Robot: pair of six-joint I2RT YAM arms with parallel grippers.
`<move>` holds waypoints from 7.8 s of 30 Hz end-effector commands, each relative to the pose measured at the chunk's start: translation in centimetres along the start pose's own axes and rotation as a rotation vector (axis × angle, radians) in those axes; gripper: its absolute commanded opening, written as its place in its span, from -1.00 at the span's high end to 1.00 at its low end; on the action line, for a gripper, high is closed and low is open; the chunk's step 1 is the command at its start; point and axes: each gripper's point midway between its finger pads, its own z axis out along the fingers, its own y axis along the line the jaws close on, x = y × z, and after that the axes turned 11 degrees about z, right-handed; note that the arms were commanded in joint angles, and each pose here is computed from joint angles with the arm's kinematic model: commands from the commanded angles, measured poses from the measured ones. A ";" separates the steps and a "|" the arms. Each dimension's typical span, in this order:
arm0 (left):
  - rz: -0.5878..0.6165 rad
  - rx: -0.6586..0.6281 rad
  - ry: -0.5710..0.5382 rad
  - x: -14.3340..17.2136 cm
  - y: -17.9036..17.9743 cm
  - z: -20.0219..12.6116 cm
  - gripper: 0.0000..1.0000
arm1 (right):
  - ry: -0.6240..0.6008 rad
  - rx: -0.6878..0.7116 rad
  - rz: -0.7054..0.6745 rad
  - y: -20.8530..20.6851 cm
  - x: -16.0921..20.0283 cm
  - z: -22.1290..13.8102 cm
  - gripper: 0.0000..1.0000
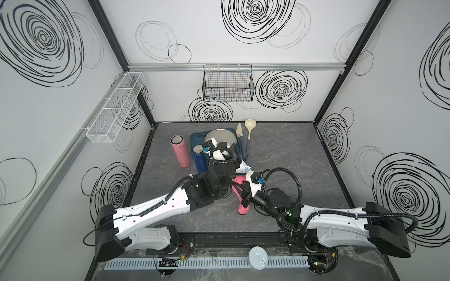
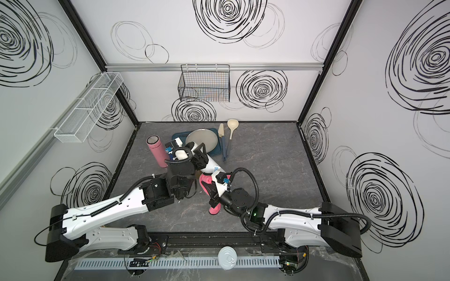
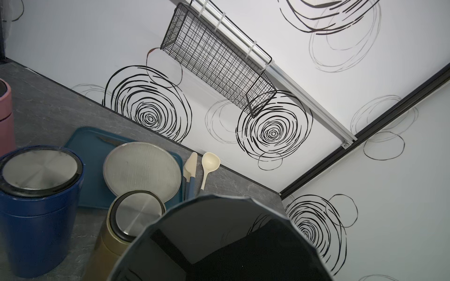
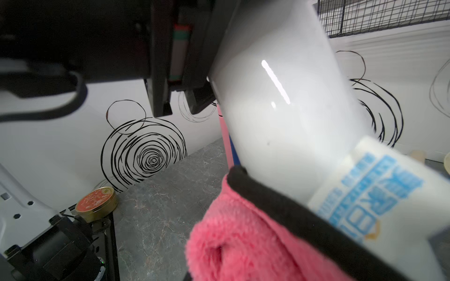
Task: Wipe the surface of the thermos
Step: Wipe the dirt from the surface of the thermos.
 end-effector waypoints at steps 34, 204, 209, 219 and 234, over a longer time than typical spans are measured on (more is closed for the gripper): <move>-0.050 0.270 -0.039 -1.8 -2.7 -1.1 1.00 | -0.140 0.205 0.094 -4.9 -2.2 -2.1 1.00; 0.421 0.715 -0.528 -4.3 -3.5 -9.0 1.00 | 0.205 0.530 0.405 -15.7 4.5 -8.4 1.00; 0.218 0.669 -0.520 -6.8 -1.2 -9.5 1.00 | 0.194 0.401 0.409 -14.0 4.9 -8.0 1.00; -0.049 0.527 -0.394 -8.5 1.3 -8.1 1.00 | 0.144 0.073 0.246 -5.7 3.8 -6.6 1.00; -0.150 0.600 -0.328 -7.6 0.1 -7.9 1.00 | 0.063 -0.105 0.222 -2.3 1.9 -7.1 1.00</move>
